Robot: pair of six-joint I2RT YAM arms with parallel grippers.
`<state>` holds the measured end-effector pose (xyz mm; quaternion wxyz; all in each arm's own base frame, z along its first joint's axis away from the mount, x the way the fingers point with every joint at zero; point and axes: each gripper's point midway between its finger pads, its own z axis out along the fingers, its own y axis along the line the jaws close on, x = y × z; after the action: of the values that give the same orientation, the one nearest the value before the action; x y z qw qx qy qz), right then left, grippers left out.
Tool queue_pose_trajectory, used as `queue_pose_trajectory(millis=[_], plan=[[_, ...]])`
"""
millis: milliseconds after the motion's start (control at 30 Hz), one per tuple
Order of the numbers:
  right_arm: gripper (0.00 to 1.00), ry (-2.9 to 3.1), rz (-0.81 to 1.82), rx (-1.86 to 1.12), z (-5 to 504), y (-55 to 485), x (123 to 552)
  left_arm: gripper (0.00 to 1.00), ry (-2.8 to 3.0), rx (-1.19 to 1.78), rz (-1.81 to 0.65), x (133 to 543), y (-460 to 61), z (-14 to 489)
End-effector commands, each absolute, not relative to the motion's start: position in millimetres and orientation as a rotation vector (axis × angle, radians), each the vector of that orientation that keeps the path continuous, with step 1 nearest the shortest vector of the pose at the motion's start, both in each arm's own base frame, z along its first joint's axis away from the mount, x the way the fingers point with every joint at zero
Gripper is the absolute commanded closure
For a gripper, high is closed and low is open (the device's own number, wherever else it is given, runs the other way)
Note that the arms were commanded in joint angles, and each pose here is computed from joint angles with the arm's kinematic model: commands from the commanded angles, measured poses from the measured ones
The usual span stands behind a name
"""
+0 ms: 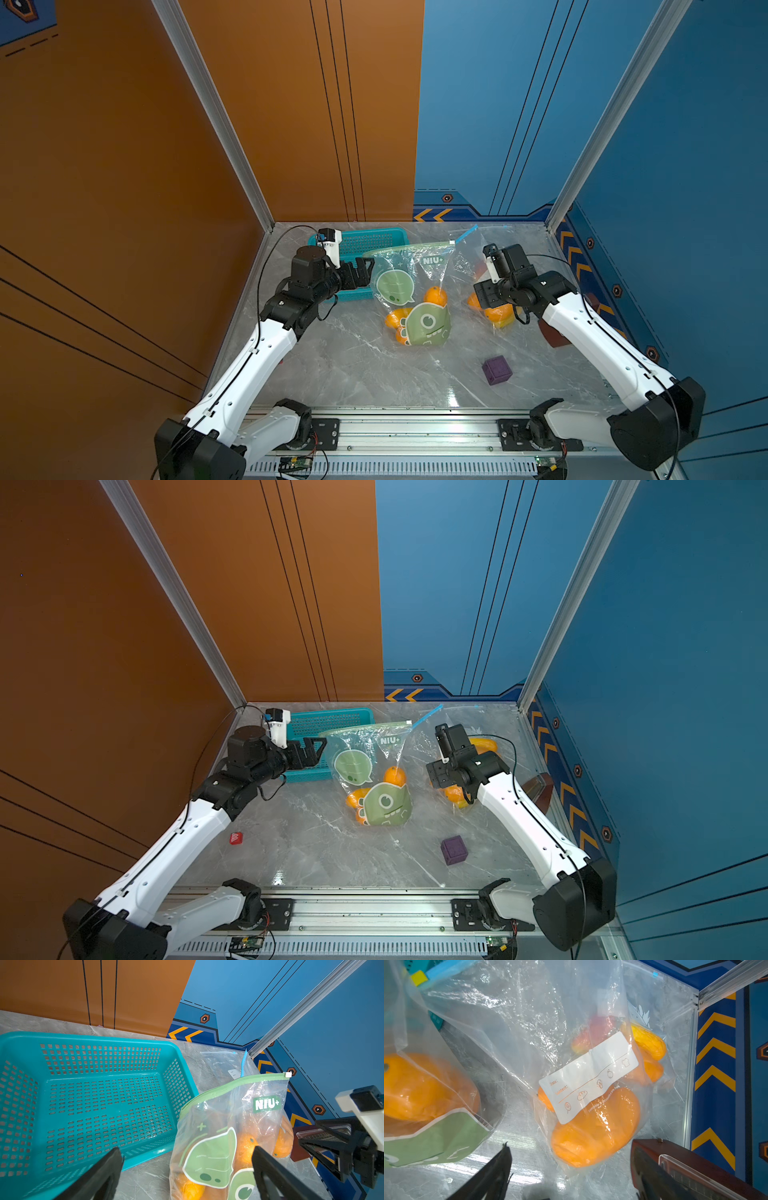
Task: Place the mango in a zip-top bag and seal the zipper
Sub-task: Move the zipper food storage bag to the center of the board.
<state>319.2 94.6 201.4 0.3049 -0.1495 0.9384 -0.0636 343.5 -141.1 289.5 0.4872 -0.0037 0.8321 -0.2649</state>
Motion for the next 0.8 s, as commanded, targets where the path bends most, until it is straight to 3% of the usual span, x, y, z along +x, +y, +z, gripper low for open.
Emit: queue_pose_trajectory(millis=[0,300,433,533,667,767], plan=[[0.11,2.521,-0.291,-0.441,181,89,324,0.02,1.970,-0.031,-0.652,347,-139,298],[0.24,2.570,-0.330,-0.511,154,102,344,0.02,1.931,-0.045,-0.719,352,-145,297],[0.58,2.599,-0.345,-0.500,143,102,348,0.02,1.937,-0.044,-0.722,354,-146,295],[0.76,2.609,-0.329,-0.493,140,104,347,0.02,1.938,-0.042,-0.722,354,-146,295],[0.92,2.610,-0.293,-0.460,143,108,345,0.02,1.940,-0.043,-0.719,354,-145,294],[0.97,2.611,-0.245,-0.387,148,111,345,0.02,1.944,-0.043,-0.719,353,-145,292]])
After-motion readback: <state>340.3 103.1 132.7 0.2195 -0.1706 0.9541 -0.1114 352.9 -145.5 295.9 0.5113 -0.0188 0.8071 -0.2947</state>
